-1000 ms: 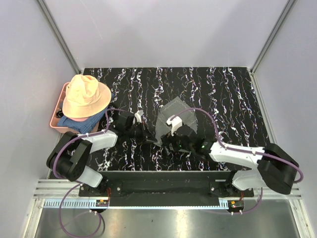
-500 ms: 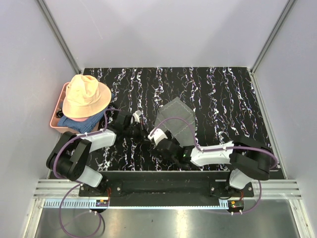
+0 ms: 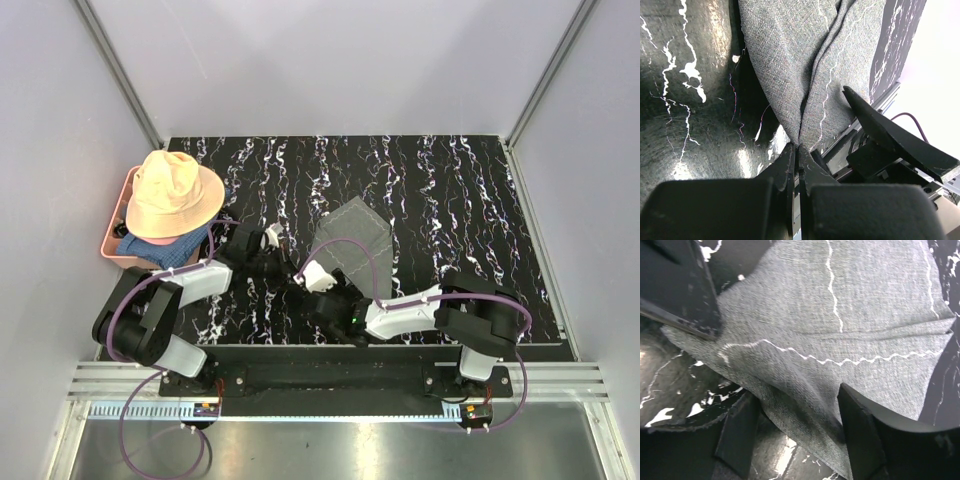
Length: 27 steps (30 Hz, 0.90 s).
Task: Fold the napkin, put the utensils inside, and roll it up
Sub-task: Roll the napkin with the utensil
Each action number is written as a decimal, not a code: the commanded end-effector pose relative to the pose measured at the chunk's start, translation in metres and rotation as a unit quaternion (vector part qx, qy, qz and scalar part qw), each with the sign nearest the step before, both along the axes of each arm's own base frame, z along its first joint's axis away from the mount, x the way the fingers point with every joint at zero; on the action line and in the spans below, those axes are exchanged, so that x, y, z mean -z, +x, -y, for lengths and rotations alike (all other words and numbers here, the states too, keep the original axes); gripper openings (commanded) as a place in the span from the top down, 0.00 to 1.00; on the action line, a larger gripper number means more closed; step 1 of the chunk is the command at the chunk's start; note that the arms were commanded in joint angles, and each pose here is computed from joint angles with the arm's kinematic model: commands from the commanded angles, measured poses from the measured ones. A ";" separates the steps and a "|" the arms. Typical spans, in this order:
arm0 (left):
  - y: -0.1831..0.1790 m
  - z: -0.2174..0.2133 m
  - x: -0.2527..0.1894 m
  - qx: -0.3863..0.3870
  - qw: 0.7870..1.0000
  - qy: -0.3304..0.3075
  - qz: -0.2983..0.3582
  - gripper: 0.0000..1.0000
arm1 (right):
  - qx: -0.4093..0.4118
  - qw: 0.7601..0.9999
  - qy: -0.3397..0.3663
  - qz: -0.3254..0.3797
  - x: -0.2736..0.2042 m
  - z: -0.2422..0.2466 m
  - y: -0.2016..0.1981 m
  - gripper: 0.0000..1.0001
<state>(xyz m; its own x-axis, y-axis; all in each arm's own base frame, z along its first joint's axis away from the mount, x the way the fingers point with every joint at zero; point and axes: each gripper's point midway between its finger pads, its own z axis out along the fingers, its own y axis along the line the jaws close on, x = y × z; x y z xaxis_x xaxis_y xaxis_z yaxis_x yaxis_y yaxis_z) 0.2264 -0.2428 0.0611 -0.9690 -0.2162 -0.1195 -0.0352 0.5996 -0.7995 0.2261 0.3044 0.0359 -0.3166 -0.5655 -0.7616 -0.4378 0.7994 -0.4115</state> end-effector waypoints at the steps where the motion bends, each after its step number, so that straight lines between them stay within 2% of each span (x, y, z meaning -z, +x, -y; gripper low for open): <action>1: 0.013 0.005 -0.027 0.011 0.999 -0.026 0.041 1.00 | 0.039 0.999 0.002 0.032 -0.012 0.014 0.005 0.34; 12: 0.017 0.001 -0.024 0.001 0.999 -0.024 0.042 1.00 | 0.015 0.999 -0.010 0.038 -0.014 0.012 -0.007 0.45; 15: 0.017 0.001 -0.023 0.001 0.999 -0.023 0.043 1.00 | 0.002 0.999 -0.015 0.030 -0.009 0.008 -0.010 0.55; 16: 0.018 0.001 -0.024 0.000 0.999 -0.024 0.045 1.00 | -0.007 1.000 -0.015 0.023 -0.006 0.005 -0.012 0.65; 18: 0.019 0.000 -0.023 -0.003 0.999 -0.021 0.047 0.99 | -0.017 1.000 -0.020 0.016 -0.003 0.001 -0.013 0.77; 20: 0.023 -0.002 -0.022 -0.012 0.998 -0.015 0.055 0.92 | -0.029 0.999 -0.023 0.004 0.001 -0.002 -0.015 0.87; 21: 0.022 -0.004 -0.020 -0.019 0.998 -0.011 0.054 0.81 | -0.034 0.999 -0.021 0.000 0.001 -0.005 -0.016 0.90; 23: 0.028 -0.010 -0.019 -0.037 0.997 0.001 0.068 0.70 | -0.050 0.998 -0.021 -0.016 0.003 -0.009 -0.021 0.97; 24: 0.027 -0.015 -0.014 -0.047 0.997 0.008 0.068 0.60 | -0.055 0.998 -0.017 -0.022 0.001 -0.011 -0.022 0.99; 27: 0.030 -0.028 -0.012 -0.081 0.992 0.024 0.089 0.49 | -0.075 0.996 -0.020 -0.053 0.000 -0.017 -0.028 1.00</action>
<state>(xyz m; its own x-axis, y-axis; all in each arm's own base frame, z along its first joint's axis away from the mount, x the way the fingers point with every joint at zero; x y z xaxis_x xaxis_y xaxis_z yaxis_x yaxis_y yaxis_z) 0.2398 -0.2299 0.0637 -0.9452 -0.2756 -0.1751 -0.0330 0.6141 -0.7886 0.2061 0.3004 0.0228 -0.2930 -0.6532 -0.6982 -0.5178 0.7223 -0.4585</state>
